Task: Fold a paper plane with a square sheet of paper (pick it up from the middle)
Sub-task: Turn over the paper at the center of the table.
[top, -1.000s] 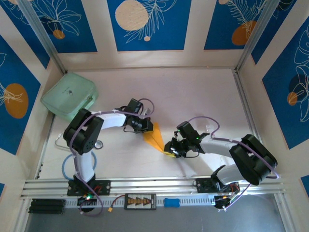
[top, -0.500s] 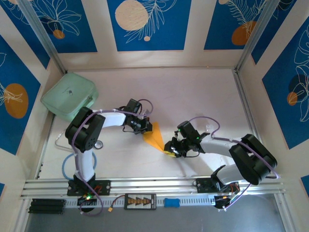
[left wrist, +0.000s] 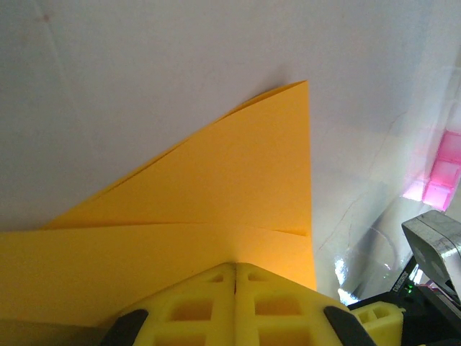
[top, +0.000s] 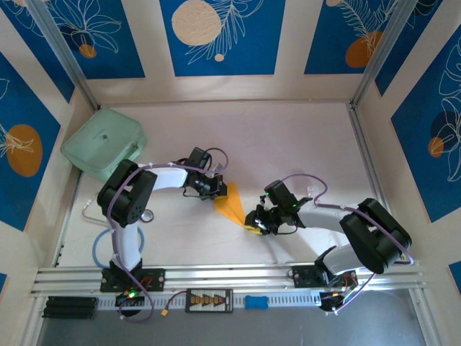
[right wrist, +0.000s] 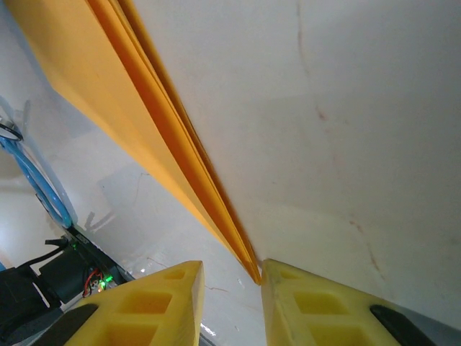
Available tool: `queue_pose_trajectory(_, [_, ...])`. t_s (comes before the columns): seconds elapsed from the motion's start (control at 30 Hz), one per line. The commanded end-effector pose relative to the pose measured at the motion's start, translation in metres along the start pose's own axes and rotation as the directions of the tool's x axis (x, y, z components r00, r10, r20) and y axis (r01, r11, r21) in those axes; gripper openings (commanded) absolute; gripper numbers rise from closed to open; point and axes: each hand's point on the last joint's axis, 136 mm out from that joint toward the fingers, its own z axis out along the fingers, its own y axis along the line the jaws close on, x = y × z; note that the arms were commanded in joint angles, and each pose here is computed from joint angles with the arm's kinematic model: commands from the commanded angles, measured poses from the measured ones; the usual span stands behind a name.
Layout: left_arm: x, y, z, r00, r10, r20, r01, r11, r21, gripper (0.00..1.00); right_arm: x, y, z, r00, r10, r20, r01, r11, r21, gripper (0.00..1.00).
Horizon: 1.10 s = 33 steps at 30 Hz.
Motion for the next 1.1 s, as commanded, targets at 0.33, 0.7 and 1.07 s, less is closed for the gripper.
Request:
queue_pose_trajectory(0.33, [0.004,0.02,0.004,0.997,-0.066,-0.028,0.065,0.996,-0.053,0.05,-0.003,0.012,0.001,0.998,-0.055,-0.006,0.055,0.998,-0.03,0.27])
queue_pose_trajectory(0.7, [0.003,0.017,0.002,0.998,-0.061,-0.029,0.059,0.997,-0.042,0.05,-0.014,0.007,-0.004,0.987,-0.156,0.036,0.154,0.987,0.054,0.28])
queue_pose_trajectory(1.07, [0.002,0.017,0.002,0.998,-0.061,-0.027,0.06,0.997,-0.041,0.05,-0.024,0.011,0.003,0.979,-0.202,0.028,0.199,0.976,0.085,0.28])
